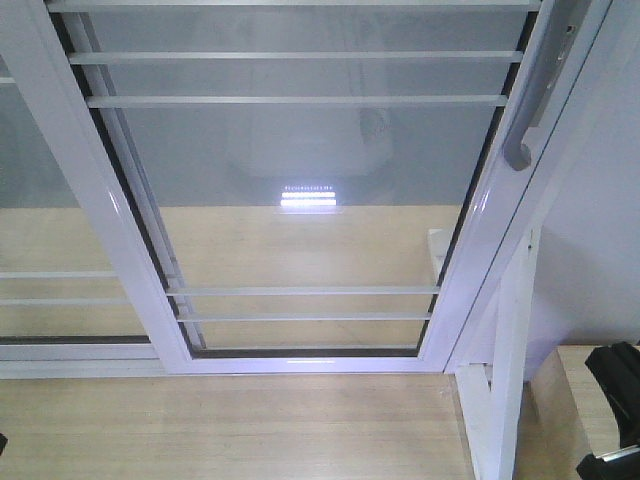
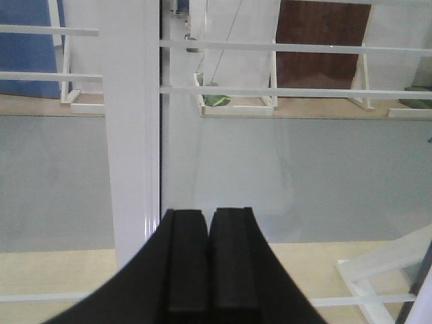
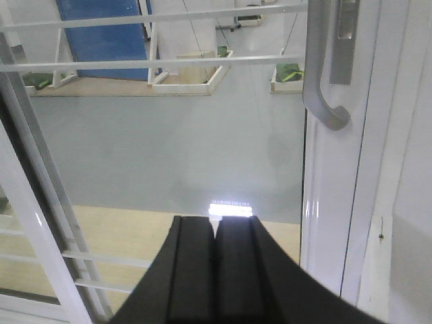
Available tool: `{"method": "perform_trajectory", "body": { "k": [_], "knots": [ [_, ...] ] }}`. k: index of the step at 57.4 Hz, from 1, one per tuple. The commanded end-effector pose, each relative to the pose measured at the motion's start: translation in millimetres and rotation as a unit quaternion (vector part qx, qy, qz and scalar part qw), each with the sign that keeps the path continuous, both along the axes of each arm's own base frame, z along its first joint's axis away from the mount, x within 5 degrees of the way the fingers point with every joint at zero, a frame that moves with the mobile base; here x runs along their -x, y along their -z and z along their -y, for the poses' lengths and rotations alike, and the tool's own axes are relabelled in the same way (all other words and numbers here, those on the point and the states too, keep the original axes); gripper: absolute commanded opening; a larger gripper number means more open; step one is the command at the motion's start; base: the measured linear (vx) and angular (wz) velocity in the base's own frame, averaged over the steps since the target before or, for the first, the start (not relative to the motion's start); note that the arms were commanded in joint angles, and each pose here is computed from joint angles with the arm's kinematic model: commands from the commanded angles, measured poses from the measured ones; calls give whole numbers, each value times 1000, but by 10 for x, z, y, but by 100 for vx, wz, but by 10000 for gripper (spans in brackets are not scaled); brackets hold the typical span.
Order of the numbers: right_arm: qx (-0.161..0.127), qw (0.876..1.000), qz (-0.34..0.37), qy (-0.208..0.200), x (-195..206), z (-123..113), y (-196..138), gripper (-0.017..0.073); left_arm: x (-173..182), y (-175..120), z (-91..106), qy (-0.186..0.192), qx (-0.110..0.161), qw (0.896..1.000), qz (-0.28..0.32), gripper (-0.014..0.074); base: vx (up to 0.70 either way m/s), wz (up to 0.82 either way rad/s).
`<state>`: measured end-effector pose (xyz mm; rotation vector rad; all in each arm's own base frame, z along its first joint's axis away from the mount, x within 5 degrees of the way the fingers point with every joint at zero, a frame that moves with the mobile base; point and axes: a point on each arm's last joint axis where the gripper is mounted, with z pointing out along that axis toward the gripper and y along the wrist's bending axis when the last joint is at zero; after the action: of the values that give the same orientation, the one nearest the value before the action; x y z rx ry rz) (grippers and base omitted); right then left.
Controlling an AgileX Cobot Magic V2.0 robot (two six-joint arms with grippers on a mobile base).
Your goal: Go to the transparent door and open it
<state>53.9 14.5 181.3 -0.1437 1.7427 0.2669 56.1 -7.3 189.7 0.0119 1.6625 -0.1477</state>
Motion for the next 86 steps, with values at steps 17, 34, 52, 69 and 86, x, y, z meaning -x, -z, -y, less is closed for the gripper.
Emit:
{"method": "perform_trajectory", "body": {
  "k": [17, 34, 52, 69, 86],
  "knots": [
    [8, 1000, -9, 2, -55, -10, 21, -7, -51, 69, -4, -5, 7, 1000, -20, 4, -2, 1],
    [10, 1000, -12, 3, -55, -10, 27, -7, -51, 71, -4, -4, 7, 1000, -22, 4, 2, -1],
    [10, 1000, -14, 2, -57, -11, 27, -7, -51, 71, -4, -4, 7, 1000, -22, 4, 0, 0],
    [10, 1000, -14, 2, -57, -11, 27, -7, -51, 70, -4, -4, 3, 1000, -20, 4, 0, 0],
    [12, 1000, -13, 2, -57, -11, 27, -7, -51, 68, -4, -4, 3, 1000, -20, 4, 0, 0]
  ]
}}
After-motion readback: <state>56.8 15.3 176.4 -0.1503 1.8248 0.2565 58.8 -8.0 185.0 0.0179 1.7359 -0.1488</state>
